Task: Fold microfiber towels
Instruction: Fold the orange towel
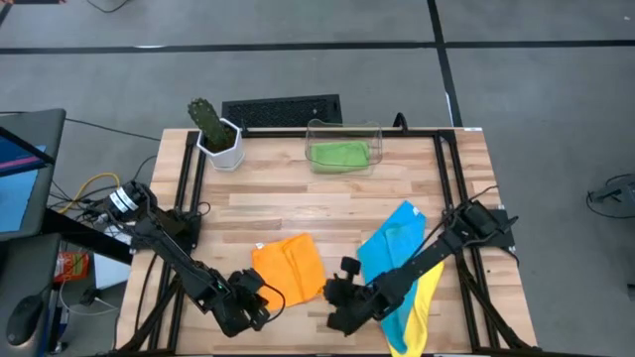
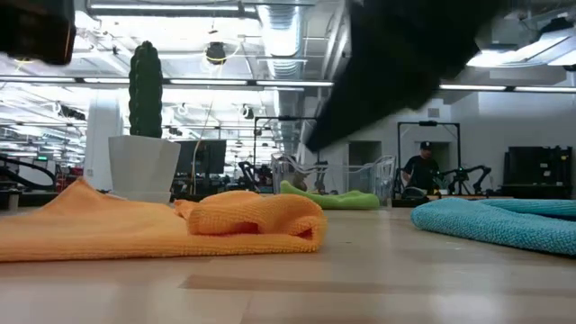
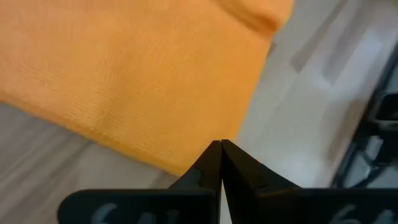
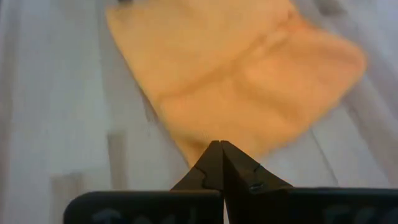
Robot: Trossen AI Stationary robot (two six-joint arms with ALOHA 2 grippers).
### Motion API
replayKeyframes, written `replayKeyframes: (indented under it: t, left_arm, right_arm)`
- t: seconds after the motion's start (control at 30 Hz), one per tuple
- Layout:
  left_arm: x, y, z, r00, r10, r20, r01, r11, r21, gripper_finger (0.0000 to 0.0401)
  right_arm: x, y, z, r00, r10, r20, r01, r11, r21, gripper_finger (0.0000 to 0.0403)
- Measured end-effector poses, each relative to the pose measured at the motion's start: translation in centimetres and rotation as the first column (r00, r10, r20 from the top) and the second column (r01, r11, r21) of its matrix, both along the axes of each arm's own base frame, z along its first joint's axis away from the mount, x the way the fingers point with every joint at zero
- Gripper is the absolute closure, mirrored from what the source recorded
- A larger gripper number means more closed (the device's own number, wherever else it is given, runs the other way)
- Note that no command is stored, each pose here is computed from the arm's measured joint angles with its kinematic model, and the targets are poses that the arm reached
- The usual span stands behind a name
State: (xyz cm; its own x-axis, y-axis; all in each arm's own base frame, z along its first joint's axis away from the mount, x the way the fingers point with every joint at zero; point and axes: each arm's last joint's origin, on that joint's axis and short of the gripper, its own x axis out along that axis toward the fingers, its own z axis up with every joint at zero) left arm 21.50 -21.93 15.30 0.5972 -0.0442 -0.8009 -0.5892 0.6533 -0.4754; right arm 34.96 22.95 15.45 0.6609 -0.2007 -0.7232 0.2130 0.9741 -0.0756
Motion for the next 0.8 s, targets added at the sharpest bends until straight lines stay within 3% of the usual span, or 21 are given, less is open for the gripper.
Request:
replayKeyframes:
  t: [0.13,0.23,0.37,0.6,0.8]
  left_arm:
    - [0.3,0.4,1.5,0.994,0.036,0.101,-0.037,0.999,0.014,0.0401]
    - [1.4,1.2,2.0,0.98,0.059,0.192,-0.075,0.994,0.076,0.0401]
    - [3.8,2.9,2.1,0.969,0.013,0.247,-0.059,0.982,0.179,0.0401]
    - [6.8,7.2,2.2,0.973,-0.031,0.228,-0.057,0.927,0.37,0.0401]
    - [9.2,9.2,1.3,0.966,-0.153,0.206,0.063,0.92,0.386,0.0401]
  right_arm:
    - [-0.4,0.2,-1.0,0.999,0.005,0.045,-0.006,0.999,0.036,0.0384]
    - [-0.2,-0.5,-1.7,0.998,-0.019,0.063,0.016,0.998,0.056,0.0383]
    - [0.5,-1.3,-1.6,0.996,-0.04,0.084,0.033,0.995,0.09,0.0385]
    - [0.3,-1.2,-1.8,0.998,-0.026,0.06,0.02,0.996,0.092,0.038]
    - [-0.4,-0.3,-1.8,0.999,-0.001,0.051,-0.004,0.995,0.1,0.0386]
